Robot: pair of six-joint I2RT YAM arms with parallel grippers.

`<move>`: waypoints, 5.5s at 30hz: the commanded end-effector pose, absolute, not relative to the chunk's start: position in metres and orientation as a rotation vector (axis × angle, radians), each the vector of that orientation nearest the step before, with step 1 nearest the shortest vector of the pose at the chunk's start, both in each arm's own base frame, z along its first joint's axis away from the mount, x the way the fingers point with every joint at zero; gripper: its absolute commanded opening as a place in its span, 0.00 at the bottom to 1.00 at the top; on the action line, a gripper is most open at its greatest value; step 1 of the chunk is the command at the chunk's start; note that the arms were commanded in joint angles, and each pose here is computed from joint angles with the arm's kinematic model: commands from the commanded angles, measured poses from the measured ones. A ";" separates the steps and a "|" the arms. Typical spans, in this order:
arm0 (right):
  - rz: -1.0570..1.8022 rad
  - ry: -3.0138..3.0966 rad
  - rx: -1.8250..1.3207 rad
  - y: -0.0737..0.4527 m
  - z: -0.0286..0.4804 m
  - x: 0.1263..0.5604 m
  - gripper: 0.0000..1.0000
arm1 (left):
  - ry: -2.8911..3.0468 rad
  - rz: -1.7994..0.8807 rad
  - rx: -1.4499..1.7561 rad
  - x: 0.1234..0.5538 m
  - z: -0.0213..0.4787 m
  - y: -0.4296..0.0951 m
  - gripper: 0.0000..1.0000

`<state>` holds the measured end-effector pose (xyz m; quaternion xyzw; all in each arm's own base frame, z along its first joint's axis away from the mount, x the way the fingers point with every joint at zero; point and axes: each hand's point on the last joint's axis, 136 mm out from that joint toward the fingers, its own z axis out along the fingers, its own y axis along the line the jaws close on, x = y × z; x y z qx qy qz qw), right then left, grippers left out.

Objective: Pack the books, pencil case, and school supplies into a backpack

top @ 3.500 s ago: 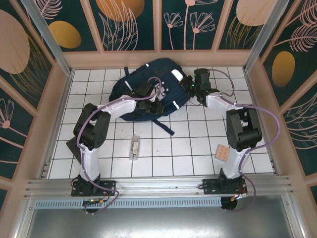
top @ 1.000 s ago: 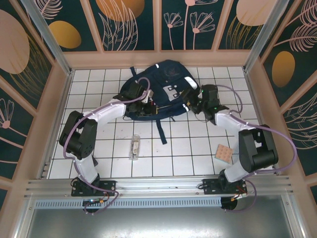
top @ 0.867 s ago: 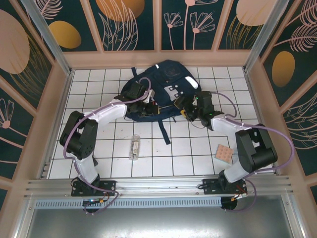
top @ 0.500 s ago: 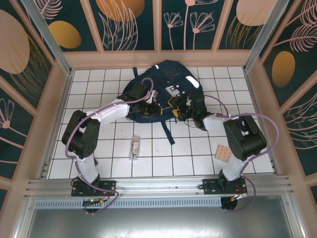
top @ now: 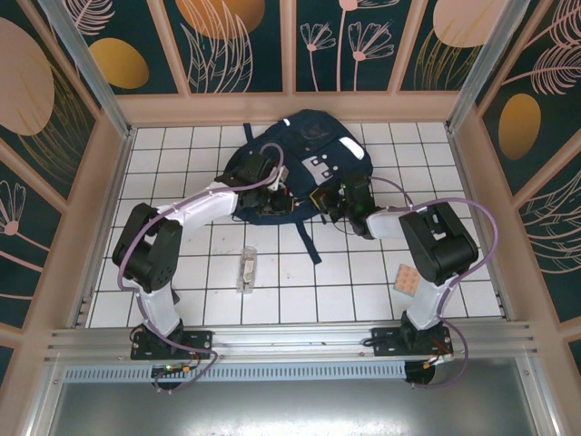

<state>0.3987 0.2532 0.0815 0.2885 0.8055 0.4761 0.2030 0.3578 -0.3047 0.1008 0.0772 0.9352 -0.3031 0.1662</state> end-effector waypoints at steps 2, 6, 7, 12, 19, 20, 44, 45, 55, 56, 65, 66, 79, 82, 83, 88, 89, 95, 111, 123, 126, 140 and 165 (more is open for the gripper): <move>1.316 2.153 0.743 0.251 0.104 0.409 0.00 | 2.632 -0.914 0.225 0.364 0.107 -0.313 0.00; 1.335 2.165 0.737 0.256 0.100 0.407 0.00 | 2.643 -0.943 0.226 0.367 0.100 -0.321 0.00; 1.334 2.167 0.736 0.257 0.100 0.407 0.00 | 2.654 -0.923 0.224 0.367 0.096 -0.320 0.00; 1.329 2.169 0.732 0.256 0.100 0.407 0.00 | 2.737 -0.820 0.219 0.361 0.066 -0.307 0.16; 1.337 2.176 0.722 0.259 0.100 0.407 0.00 | 2.742 -0.831 0.197 0.365 0.061 -0.311 0.38; 1.340 2.174 0.722 0.260 0.101 0.407 0.00 | 2.743 -0.825 0.196 0.366 0.060 -0.311 0.38; 1.339 2.142 0.727 0.256 0.107 0.401 0.00 | 2.819 -0.539 0.199 0.371 0.004 -0.287 0.00; 1.332 2.140 0.728 0.254 0.107 0.402 0.00 | 2.815 -0.523 0.205 0.370 0.007 -0.285 0.00; 1.138 2.098 0.753 0.214 0.117 0.411 0.00 | 2.857 -0.227 0.281 0.365 0.020 -0.227 0.00; 1.119 2.094 0.751 0.210 0.118 0.412 0.00 | 2.867 -0.219 0.282 0.363 0.021 -0.223 0.00; 1.006 2.099 0.757 0.188 0.113 0.416 0.00 | 2.963 -0.211 0.320 0.348 0.032 -0.202 0.00; 1.005 2.106 0.751 0.190 0.111 0.415 0.00 | 2.975 -0.230 0.327 0.346 0.033 -0.204 0.00; 0.900 2.139 0.666 0.188 0.110 0.419 0.00 | 2.979 0.098 0.249 0.367 0.051 -0.136 0.00; 0.900 2.130 0.667 0.184 0.112 0.421 0.00 | 2.972 0.080 0.206 0.372 0.052 -0.128 0.00; 0.905 2.124 0.660 0.184 0.114 0.423 0.00 | 2.970 0.022 0.210 0.372 0.052 -0.135 0.00; 0.922 2.104 0.634 0.179 0.120 0.440 0.00 | 2.977 -0.277 0.293 0.352 0.055 -0.179 0.00; 0.929 2.104 0.617 0.179 0.121 0.445 0.00 | 2.979 -0.319 0.329 0.344 0.055 -0.191 0.00; 0.922 2.123 0.601 0.172 0.124 0.474 0.00 | 2.981 -0.593 0.432 0.309 0.062 -0.254 0.00; 0.835 2.235 0.615 0.140 0.144 0.413 0.57 | 2.697 -1.107 0.351 0.368 0.108 -0.360 0.00; 1.240 2.310 0.643 0.212 0.118 0.354 0.54 | 2.658 -1.159 0.365 0.356 0.127 -0.379 0.00; 1.270 2.301 0.656 0.222 0.111 0.360 0.53 | 2.657 -1.165 0.363 0.351 0.128 -0.380 0.00; 1.069 2.217 0.700 0.200 0.097 0.392 0.00 | 2.823 -0.892 0.419 0.328 0.091 -0.338 0.00; 0.836 2.215 0.692 0.159 0.087 0.416 0.00 | 2.935 -0.496 0.330 0.345 0.072 -0.231 0.00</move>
